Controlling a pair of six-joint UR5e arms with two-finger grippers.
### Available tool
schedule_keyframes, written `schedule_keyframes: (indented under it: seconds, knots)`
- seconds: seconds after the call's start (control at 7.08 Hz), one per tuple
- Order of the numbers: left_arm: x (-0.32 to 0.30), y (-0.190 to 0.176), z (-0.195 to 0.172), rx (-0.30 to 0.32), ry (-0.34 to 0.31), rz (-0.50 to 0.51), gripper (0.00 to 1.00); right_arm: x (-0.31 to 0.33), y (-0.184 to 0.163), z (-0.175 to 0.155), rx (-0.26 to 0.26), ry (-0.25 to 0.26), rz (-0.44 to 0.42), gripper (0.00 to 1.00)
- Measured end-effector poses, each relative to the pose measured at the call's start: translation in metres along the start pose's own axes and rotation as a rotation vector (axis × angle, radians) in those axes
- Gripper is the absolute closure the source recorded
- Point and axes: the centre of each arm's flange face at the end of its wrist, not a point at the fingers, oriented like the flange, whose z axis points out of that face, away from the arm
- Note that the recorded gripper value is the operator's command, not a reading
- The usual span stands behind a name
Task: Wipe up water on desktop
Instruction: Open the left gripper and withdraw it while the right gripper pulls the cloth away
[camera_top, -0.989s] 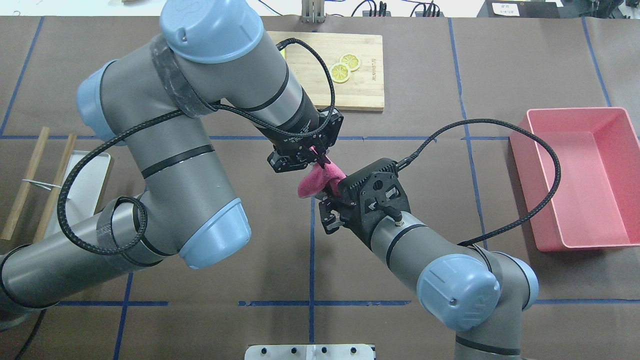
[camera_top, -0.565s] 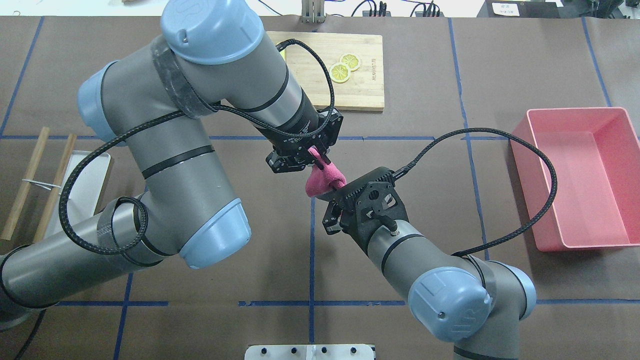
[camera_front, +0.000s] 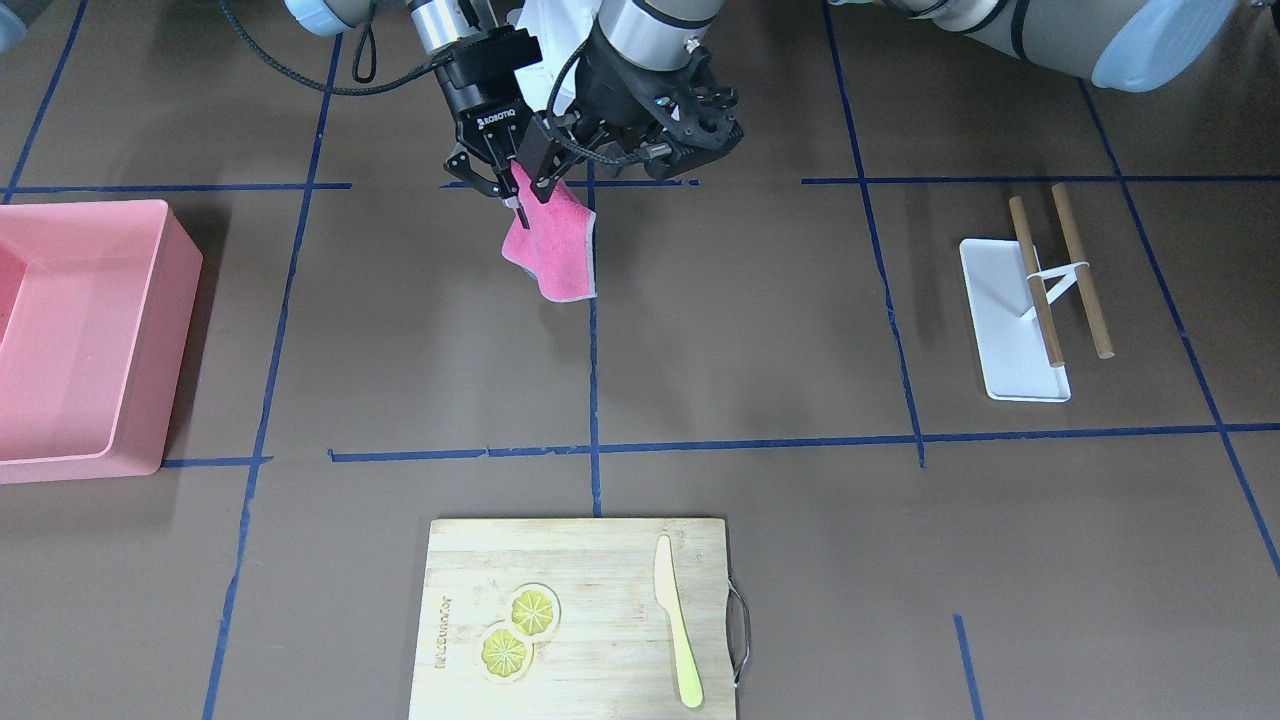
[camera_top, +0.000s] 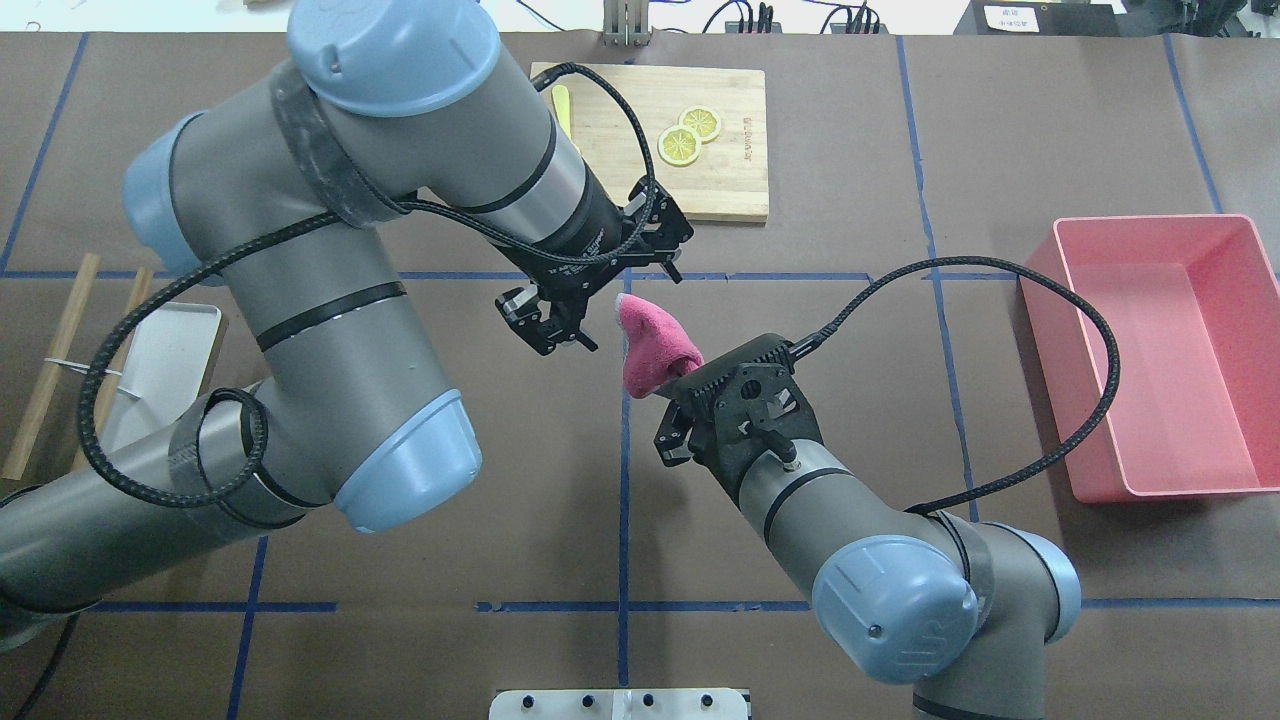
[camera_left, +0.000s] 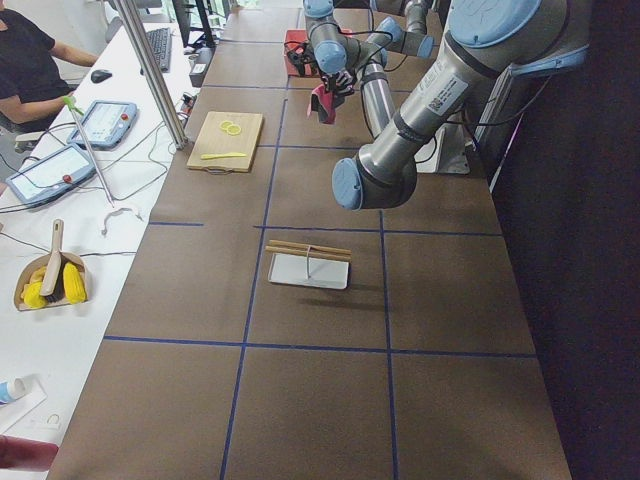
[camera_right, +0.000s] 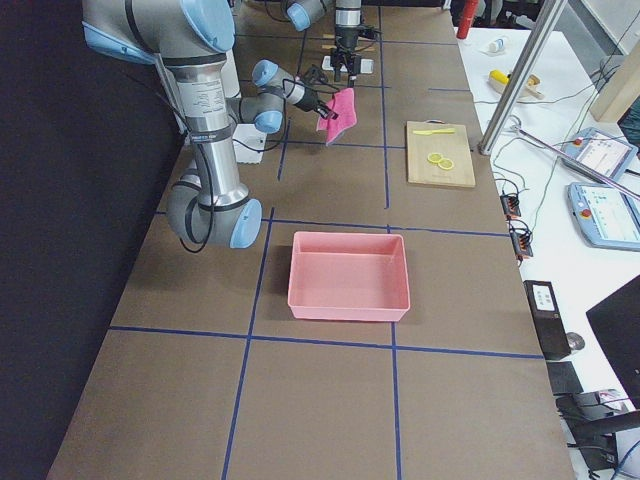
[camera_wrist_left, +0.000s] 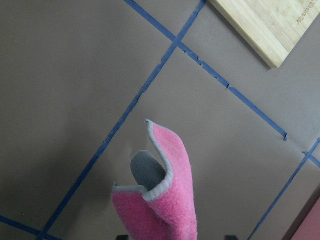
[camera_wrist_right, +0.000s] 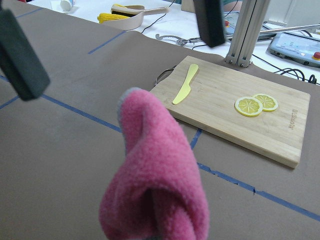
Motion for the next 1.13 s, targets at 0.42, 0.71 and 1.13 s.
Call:
schedule_keyframes:
  seconds: [0.42, 0.71, 1.13]
  knots:
    - [-0.042, -0.058, -0.028, 0.077, 0.001, 0.054, 0.07, 0.059, -0.012, 0.023, -0.223, 0.041, 0.076, 1.00]
    - [-0.086, -0.099, -0.044, 0.129, -0.023, 0.102, 0.01, 0.125, -0.035, 0.029, -0.474, 0.096, 0.180, 1.00]
    - [-0.135, -0.150, -0.066, 0.194, -0.065, 0.161, 0.01, 0.172, -0.013, 0.028, -0.739, 0.191, 0.233, 1.00]
